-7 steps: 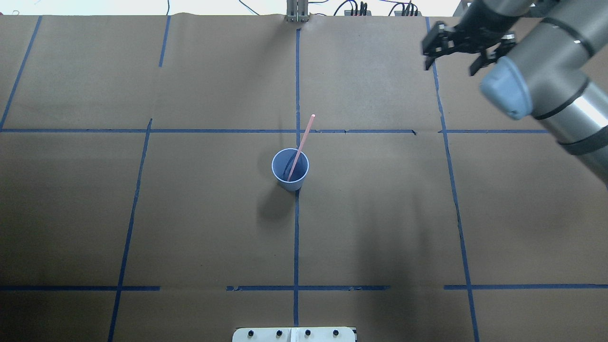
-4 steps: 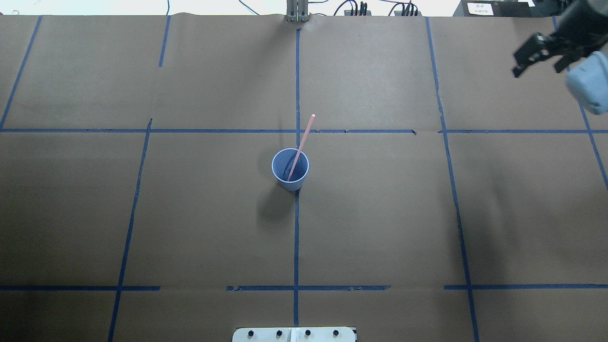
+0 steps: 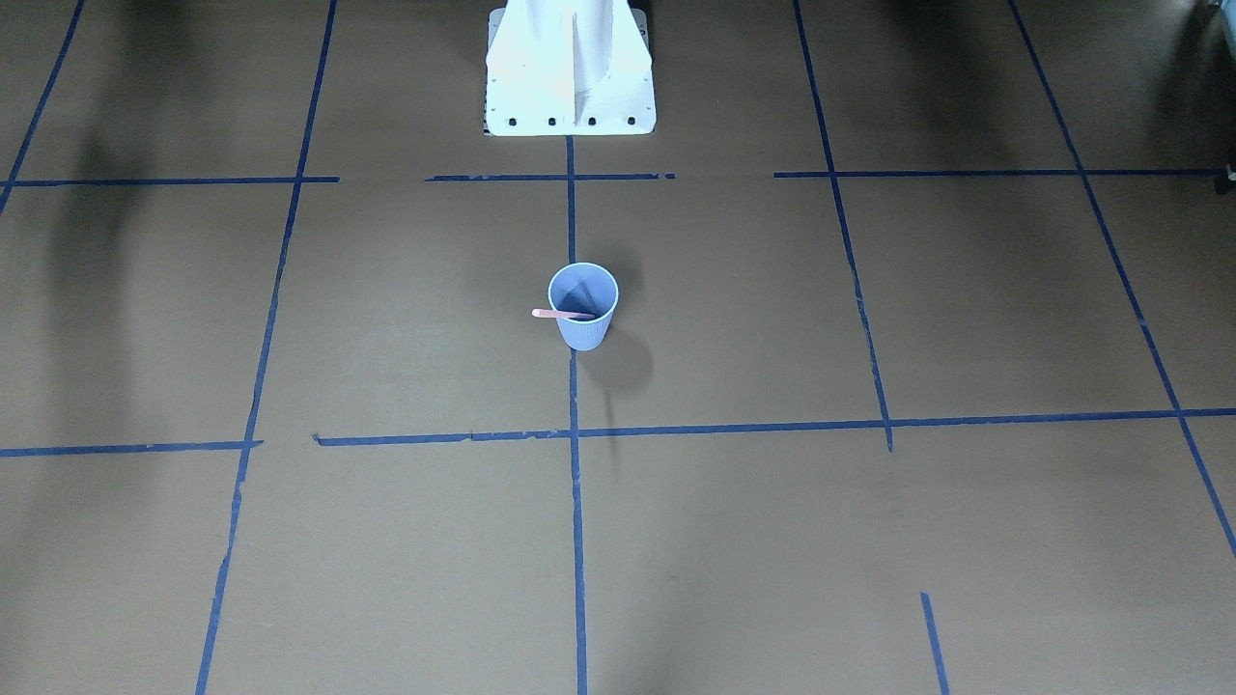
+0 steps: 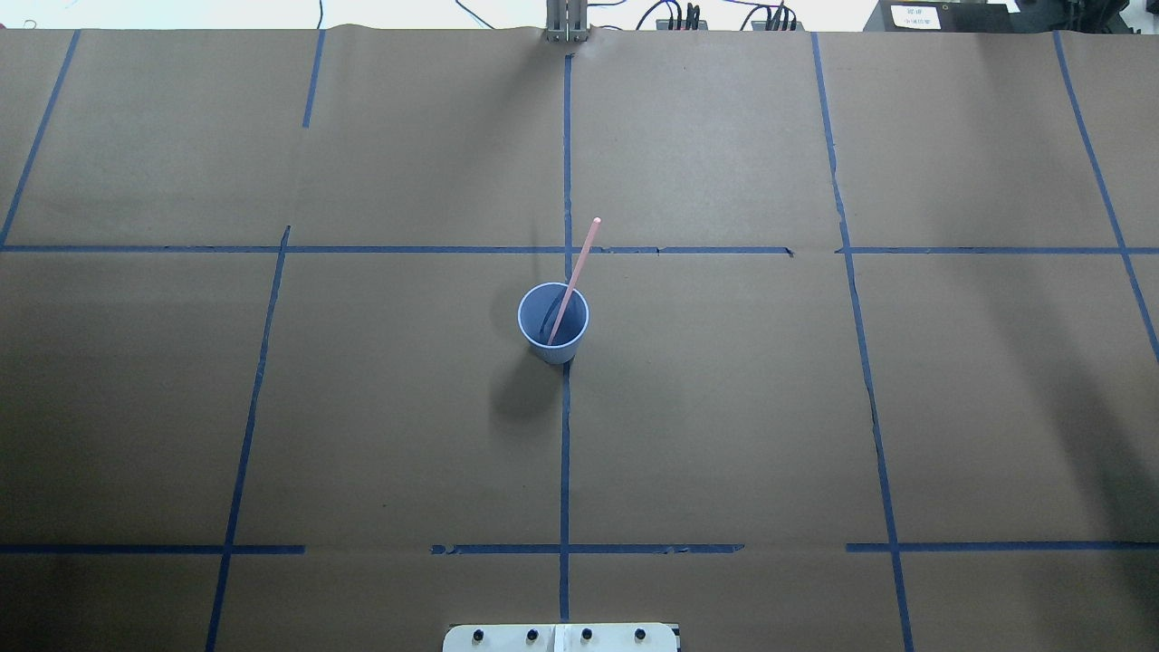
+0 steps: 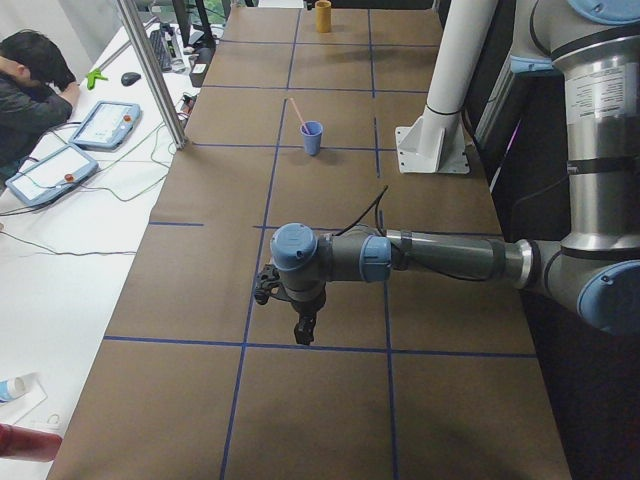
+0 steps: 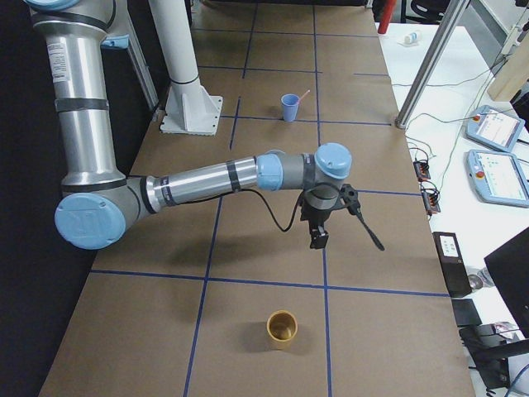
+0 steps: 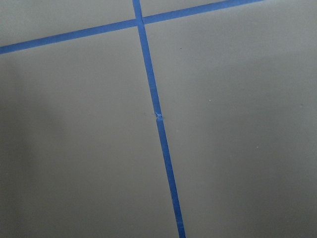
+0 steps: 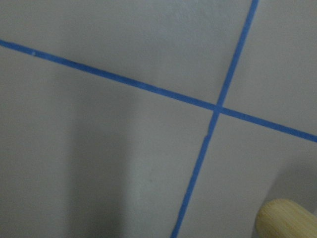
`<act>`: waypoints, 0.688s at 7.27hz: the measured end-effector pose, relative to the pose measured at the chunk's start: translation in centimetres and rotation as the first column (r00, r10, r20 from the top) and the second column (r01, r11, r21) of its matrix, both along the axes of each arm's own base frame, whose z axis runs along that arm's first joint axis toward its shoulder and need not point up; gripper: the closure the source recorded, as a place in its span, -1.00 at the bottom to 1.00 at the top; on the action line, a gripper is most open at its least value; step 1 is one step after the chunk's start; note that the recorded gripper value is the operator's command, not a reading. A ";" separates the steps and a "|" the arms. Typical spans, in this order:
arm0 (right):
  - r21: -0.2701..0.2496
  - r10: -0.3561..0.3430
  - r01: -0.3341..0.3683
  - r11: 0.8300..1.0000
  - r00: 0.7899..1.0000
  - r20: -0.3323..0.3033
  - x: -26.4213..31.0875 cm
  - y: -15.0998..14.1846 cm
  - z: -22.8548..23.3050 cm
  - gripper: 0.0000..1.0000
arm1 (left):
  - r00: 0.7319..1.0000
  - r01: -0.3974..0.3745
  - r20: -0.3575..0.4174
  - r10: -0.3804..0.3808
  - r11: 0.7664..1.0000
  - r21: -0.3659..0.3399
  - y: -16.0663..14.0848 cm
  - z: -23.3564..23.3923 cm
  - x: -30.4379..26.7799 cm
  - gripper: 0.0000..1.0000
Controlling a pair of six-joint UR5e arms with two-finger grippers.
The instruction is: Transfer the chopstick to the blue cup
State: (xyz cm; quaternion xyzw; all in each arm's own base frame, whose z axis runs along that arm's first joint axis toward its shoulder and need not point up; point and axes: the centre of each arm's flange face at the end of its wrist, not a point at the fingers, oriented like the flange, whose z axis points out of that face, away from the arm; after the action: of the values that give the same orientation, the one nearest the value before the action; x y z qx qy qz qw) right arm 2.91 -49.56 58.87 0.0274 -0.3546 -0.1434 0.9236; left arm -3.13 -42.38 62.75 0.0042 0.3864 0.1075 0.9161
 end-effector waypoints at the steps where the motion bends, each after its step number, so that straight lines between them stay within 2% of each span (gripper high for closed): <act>1: -0.014 0.000 0.001 1.000 1.000 0.007 2.2 3.7 3.7 -1.00 | 1.000 0.000 0.000 0.000 1.000 0.001 0.0 0.0 0.0 -1.00; 2: -0.047 0.010 -0.009 0.999 1.000 0.010 3.4 7.0 6.6 -1.00 | 1.000 -0.001 0.000 0.001 1.000 0.003 -0.1 -0.1 0.0 -1.00; 3: -0.078 0.029 -0.028 0.997 1.000 0.009 4.1 8.9 8.0 -1.00 | 1.000 -0.002 0.000 0.002 1.000 0.003 -0.1 -0.1 0.1 -1.00; 5: -0.125 0.089 -0.088 0.988 0.996 0.001 4.6 9.6 8.3 -1.00 | 1.000 -0.002 0.000 0.002 1.000 0.002 -0.1 -0.1 0.1 -1.00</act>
State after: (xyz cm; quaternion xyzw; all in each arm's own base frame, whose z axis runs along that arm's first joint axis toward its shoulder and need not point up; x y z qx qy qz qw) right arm 7.46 -40.00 67.17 -0.0144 -0.3642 -0.0797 0.9278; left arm -3.07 -42.48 62.67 0.0050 0.3862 0.1087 0.9160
